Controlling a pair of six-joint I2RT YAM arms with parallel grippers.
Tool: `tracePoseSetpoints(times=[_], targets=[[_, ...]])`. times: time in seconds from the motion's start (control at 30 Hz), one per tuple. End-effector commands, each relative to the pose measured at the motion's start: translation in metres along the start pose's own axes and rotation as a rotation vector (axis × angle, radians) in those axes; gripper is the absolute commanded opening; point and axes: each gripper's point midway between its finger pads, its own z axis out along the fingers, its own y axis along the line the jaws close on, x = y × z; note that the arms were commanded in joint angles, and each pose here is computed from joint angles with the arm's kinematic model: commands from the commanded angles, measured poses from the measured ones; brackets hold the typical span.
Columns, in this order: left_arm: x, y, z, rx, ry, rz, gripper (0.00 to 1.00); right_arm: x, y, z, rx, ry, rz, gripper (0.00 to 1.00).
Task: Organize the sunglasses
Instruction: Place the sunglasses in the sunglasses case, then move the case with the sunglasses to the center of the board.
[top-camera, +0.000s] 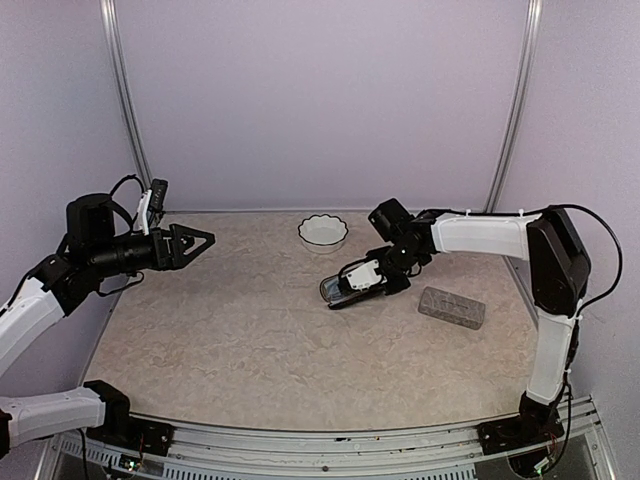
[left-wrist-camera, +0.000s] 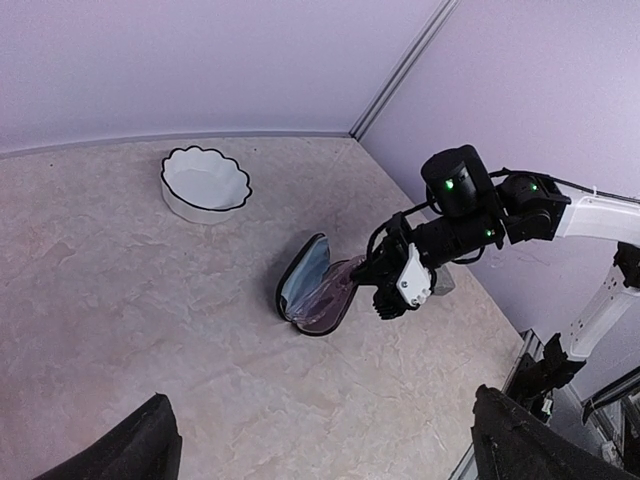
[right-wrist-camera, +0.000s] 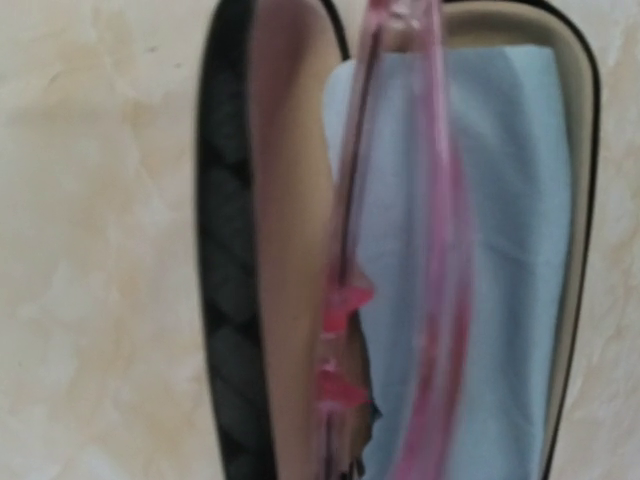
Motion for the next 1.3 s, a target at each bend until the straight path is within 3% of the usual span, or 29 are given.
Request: tracePoseSetpoints(times=[0.0,0.13,0.33,0.6,0.83,1.0,1.1,1.17,1.27], targets=[[-0.006,-0.002,-0.003,0.011,-0.027,0.028,0.99,0.002,-0.007,0.006,0.023,-0.003,0.026,0.11],[-0.007,-0.002,-0.004,0.010,-0.029,0.028,0.99,0.006,-0.012,0.007,0.043,0.015,0.031,0.24],[-0.008,-0.002,-0.004,0.012,-0.030,0.026,0.99,0.008,-0.025,-0.005,0.100,0.033,0.049,0.30],[-0.009,-0.003,-0.001,0.029,-0.035,0.016,0.99,-0.007,-0.054,-0.055,0.216,-0.060,0.167,0.40],[-0.006,0.001,0.007,0.032,-0.017,-0.026,0.99,-0.007,-0.099,-0.116,0.470,-0.153,0.398,0.60],[0.003,0.009,0.014,0.003,-0.006,-0.056,0.99,0.016,-0.130,-0.165,0.707,-0.199,0.595,0.68],[0.012,0.008,0.022,0.008,0.020,-0.068,0.99,0.029,-0.141,-0.194,0.835,-0.276,0.744,0.81],[0.014,0.005,0.027,0.005,0.028,-0.066,0.99,0.037,-0.145,-0.209,0.888,-0.355,0.869,0.98],[0.018,0.000,0.033,-0.002,0.038,-0.057,0.99,0.047,-0.151,-0.216,0.887,-0.471,1.079,1.00]])
